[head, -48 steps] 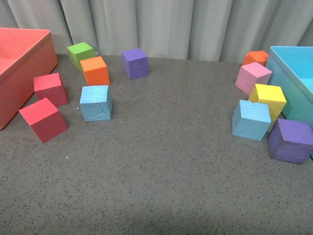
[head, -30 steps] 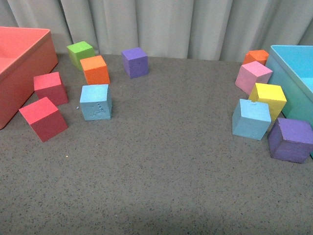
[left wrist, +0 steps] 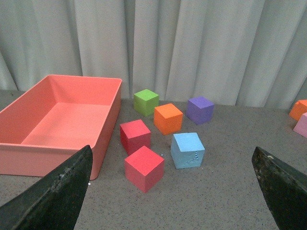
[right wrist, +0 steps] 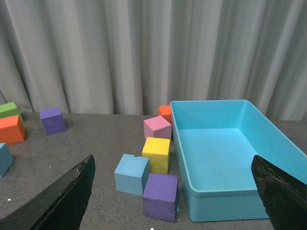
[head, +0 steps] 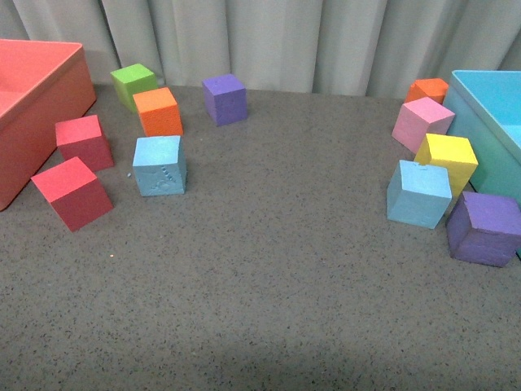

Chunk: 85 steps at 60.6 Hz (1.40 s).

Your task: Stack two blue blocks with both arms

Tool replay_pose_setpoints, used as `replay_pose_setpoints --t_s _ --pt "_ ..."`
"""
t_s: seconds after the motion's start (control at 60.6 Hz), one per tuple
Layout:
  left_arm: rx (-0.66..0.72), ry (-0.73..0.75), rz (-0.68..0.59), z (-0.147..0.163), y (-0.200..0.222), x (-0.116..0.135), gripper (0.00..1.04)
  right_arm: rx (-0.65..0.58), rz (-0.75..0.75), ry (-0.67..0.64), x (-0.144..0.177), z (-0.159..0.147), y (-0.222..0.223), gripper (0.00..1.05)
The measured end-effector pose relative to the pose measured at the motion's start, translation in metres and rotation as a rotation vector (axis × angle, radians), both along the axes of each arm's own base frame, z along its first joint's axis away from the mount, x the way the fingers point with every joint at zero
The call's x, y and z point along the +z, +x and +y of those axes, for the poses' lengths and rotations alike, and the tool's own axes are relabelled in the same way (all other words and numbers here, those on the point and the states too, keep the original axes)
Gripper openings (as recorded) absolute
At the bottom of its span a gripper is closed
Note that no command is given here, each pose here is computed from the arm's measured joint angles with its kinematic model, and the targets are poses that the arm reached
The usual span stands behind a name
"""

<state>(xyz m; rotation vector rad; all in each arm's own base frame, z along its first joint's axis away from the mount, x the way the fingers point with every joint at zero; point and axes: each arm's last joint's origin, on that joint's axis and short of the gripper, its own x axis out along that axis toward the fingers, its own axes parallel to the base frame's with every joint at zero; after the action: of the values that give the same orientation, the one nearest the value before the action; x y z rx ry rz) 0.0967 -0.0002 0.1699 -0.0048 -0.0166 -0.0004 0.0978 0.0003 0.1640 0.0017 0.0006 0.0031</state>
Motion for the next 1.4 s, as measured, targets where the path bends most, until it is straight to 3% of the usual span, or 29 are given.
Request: replay_pose_setpoints --t_s 0.281,0.396,0.462,0.677,0.991,1.403 --pt "0.0 0.0 0.0 0.0 0.0 0.0 0.98 0.0 0.0 0.0 0.0 0.0 0.0 0.95" --pt "0.001 0.0 0.0 0.0 0.0 0.0 0.98 -0.223 0.089 -0.13 0.0 -0.001 0.004 0.95" --pt "0.0 0.0 0.0 0.0 0.0 0.0 0.98 -0.245 0.13 -0.151 0.004 -0.002 0.011 0.95" --pt "0.0 0.0 0.0 0.0 0.0 0.0 0.98 -0.108 0.276 -0.043 0.024 0.012 0.089 0.95" --pt "0.0 0.0 0.0 0.0 0.0 0.0 0.98 -0.032 0.691 0.058 -0.009 0.04 0.211 0.95" --pt "0.0 0.0 0.0 0.0 0.0 0.0 0.98 -0.076 0.974 0.077 -0.052 0.057 0.287 0.95"
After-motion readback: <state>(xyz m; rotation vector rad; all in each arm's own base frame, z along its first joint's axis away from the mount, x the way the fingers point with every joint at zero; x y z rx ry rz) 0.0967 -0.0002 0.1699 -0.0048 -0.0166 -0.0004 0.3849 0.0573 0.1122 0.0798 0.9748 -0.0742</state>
